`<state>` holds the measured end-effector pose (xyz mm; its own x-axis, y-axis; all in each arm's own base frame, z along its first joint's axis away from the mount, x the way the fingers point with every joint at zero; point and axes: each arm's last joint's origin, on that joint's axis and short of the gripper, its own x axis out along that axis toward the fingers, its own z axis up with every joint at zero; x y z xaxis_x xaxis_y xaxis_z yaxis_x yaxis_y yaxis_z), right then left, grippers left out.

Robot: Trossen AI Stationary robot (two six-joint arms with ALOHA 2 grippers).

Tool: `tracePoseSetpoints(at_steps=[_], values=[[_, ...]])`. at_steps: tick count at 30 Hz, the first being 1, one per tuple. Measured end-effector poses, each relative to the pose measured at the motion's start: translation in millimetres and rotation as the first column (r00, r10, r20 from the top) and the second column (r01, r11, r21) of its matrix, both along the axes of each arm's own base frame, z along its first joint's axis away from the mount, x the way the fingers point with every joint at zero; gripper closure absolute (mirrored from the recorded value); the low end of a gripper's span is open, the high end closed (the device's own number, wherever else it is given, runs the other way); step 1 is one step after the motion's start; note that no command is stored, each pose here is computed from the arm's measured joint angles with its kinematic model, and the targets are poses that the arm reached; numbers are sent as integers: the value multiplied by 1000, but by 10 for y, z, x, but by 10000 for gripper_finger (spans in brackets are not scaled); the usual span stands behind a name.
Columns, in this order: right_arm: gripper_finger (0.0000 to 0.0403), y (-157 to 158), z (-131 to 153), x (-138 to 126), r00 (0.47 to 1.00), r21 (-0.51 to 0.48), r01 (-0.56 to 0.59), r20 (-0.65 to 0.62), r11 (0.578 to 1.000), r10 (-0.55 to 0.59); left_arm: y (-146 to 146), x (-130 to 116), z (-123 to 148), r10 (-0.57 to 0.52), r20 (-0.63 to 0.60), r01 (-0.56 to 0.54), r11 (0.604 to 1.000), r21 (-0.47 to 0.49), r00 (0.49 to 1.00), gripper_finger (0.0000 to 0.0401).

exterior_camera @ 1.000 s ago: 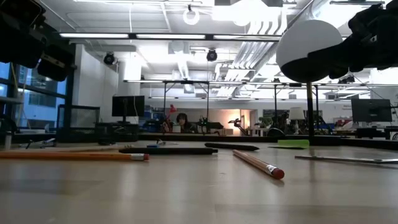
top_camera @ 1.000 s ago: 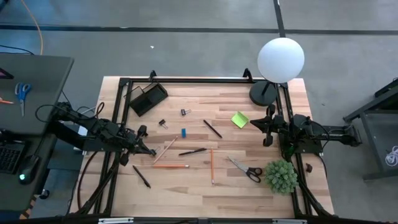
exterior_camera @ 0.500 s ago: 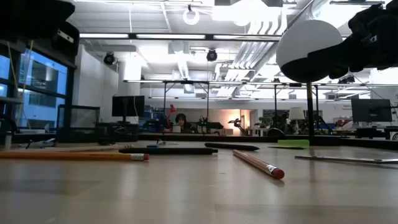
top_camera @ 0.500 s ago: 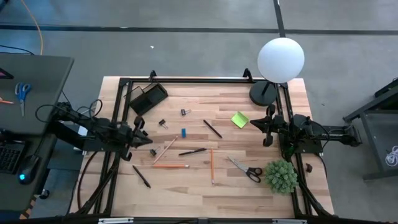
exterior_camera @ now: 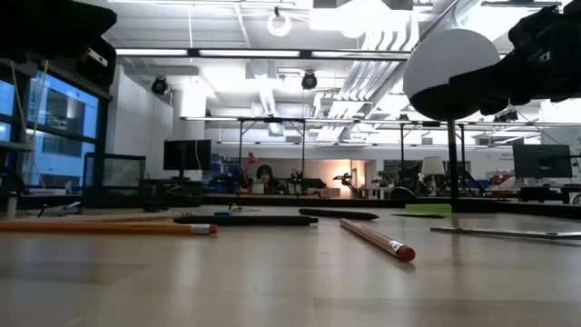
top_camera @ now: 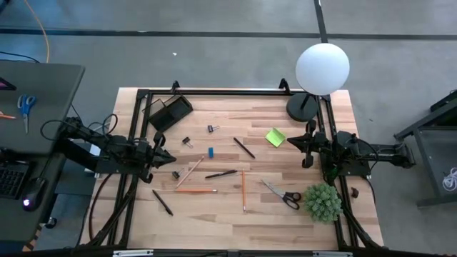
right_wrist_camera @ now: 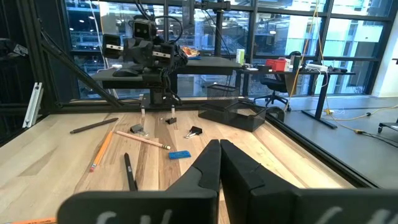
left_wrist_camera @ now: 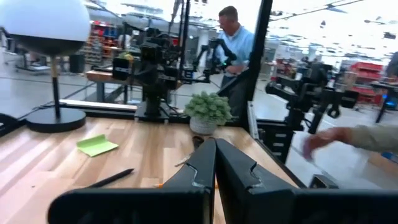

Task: Pick and place office supplies into organizer
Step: Put the black pen into the top left section of the desk organizer

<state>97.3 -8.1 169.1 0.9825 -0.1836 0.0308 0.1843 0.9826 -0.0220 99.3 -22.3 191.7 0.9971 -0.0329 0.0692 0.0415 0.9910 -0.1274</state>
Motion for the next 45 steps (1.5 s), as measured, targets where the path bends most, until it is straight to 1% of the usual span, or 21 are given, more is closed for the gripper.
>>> tracePoseSetpoints(at_steps=[6, 7, 9, 11, 14, 17, 19, 20, 23, 24, 28, 31, 34, 37, 39, 41, 43, 45], values=[[402, 0, 12, 0, 1000, -1, 1, 12, 1000, -1, 1, 0, -1, 2, -1, -2, 1000, 0, 1000, 400], [402, -2, 31, -2, 1000, -12, 7, 30, 1000, -7, 0, 0, -3, 2, -3, -2, 1000, 1, 1000, 400], [402, -1, 112, -11, 994, -52, 13, 107, 999, -7, 0, 0, -3, 1, -3, -1, 1000, -2, 1000, 400], [402, -1, 149, -17, 990, -66, 17, 144, 998, -7, -1, 0, -3, -6, -4, 6, 1000, -22, 1000, 400], [402, -1, 150, -17, 989, -51, 13, 147, 999, -6, -3, 0, -3, -14, -5, 14, 999, -48, 1000, 400], [402, -1, 133, -14, 991, -33, 9, 133, 999, -4, -3, -1, 11, -14, 10, 14, 999, -49, 1000, 400], [402, 0, 151, -17, 988, -8, 3, 156, 1000, -2, -2, -4, 44, -12, 44, 14, 999, -35, 999, 400], [402, 0, 163, -19, 985, 21, -3, 175, 1000, -1, -3, -4, 62, -14, 61, 16, 999, -30, 998, 400], [402, 1, 171, -21, 978, 156, -36, 209, 987, 3, -23, 10, 102, -64, 101, 66, 997, -24, 993, 400], [402, 0, 173, -21, 976, 178, -39, 216, 983, -1, -31, 22, 115, -79, 113, 82, 996, -19, 990, 400], [402, -6, 183, -25, 973, 196, -24, 228, 980, -22, -57, 102, 141, -79, 135, 78, 997, 15, 988, 400], [402, -9, 211, -32, 965, 205, -22, 259, 978, -33, -78, 191, 113, -61, 110, 57, 998, 38, 992, 400], [402, -13, 221, -36, 959, 263, -27, 280, 964, -49, -105, 280, 87, -60, 97, 54, 997, 58, 993, 400], [402, -24, 264, -48, 942, 271, -5, 324, 963, -86, -125, 349, 44, -58, 71, 53, 996, 69, 996, 400], [402, -18, 254, -31, 947, 280, -22, 313, 960, -70, -126, 379, 27, -30, 55, 26, 997, 70, 998, 400], [400, 2, 212, 14, 963, 296, -62, 267, 953, -20, -123, 413, 38, 16, 34, -18, 997, 71, 999, 400], [395, 16, 153, 74, 980, 322, -54, 201, 945, -12, -120, 446, 50, 61, 11, -62, 995, 75, 998, 400], [387, 30, 92, 139, 991, 330, -23, 132, 944, -22, -125, 488, 56, 86, -26, -84, 993, 88, 996, 400]])
